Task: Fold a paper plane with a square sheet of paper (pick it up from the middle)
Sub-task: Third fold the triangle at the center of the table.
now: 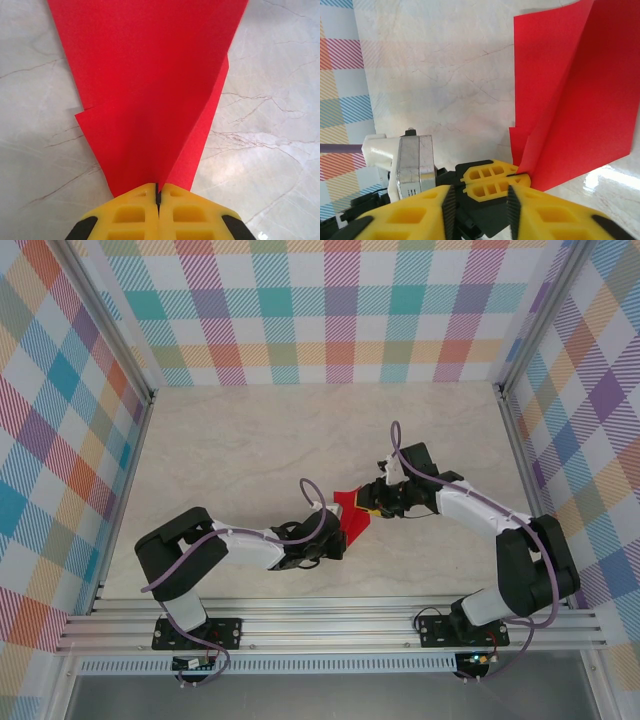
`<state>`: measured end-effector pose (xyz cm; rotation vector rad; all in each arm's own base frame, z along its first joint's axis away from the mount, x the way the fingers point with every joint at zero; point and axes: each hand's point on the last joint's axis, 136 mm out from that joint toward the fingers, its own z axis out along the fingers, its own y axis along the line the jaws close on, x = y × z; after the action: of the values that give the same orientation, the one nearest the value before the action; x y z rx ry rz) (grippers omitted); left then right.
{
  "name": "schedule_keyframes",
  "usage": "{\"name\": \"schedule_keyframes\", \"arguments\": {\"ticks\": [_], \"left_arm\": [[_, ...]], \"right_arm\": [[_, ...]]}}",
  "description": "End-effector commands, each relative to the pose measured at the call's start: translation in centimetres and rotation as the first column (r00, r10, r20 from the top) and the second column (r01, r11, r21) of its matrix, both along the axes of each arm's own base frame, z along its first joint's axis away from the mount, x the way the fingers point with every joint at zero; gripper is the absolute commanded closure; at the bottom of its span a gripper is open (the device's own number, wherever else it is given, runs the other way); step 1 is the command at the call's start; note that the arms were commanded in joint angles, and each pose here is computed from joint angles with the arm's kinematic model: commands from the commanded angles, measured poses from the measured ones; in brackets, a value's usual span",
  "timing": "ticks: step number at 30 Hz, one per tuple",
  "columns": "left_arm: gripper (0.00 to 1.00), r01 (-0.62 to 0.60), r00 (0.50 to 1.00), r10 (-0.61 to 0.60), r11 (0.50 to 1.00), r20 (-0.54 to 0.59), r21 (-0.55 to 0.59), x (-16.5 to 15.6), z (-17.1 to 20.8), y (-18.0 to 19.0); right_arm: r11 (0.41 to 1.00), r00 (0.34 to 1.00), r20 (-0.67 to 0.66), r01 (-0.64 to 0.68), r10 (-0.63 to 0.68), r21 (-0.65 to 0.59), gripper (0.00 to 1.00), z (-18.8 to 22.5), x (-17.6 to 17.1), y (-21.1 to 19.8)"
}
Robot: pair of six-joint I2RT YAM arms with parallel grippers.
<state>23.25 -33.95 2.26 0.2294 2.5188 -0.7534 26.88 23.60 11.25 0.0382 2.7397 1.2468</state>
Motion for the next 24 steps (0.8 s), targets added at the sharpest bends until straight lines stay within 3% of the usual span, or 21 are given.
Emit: {"name": "schedule_keyframes", "arguments": {"ticks": [1,8,13,16,20,24], "left_arm": [[0.95,0.021,0.999,-0.023,0.998,-0.038,-0.055,-0.4,0.1,0.1],[0.95,-0.007,0.997,-0.004,0.991,-0.078,-0.135,-0.1,-0.1,1.0],[0.95,-0.001,0.997,-0.010,0.991,-0.079,-0.137,0.0,0.0,1.0],[0.95,0.001,0.997,-0.012,0.991,-0.080,-0.133,0.1,0.0,0.9],[0.94,0.013,0.996,-0.025,0.991,-0.084,-0.132,0.0,0.0,0.6],[0.93,0.021,0.996,-0.031,0.993,-0.083,-0.118,0.1,0.0,0.5]], "right_arm": [[0.998,0.999,-0.035,-0.034,0.036,0.043,0.71,-0.9,-0.3,0.8],[0.997,0.994,-0.084,-0.062,0.066,0.043,0.75,-2.4,-0.1,2.0],[0.997,0.992,-0.125,-0.034,0.025,-0.069,0.45,-4.3,-0.1,1.2],[0.994,0.990,-0.140,-0.043,0.029,-0.102,0.37,-4.9,-0.3,1.4],[0.985,0.986,-0.162,-0.051,0.024,-0.163,0.37,-5.8,-0.2,1.6],[0.972,0.983,-0.182,-0.060,0.019,-0.225,0.48,-6.6,-0.1,1.8]]}}
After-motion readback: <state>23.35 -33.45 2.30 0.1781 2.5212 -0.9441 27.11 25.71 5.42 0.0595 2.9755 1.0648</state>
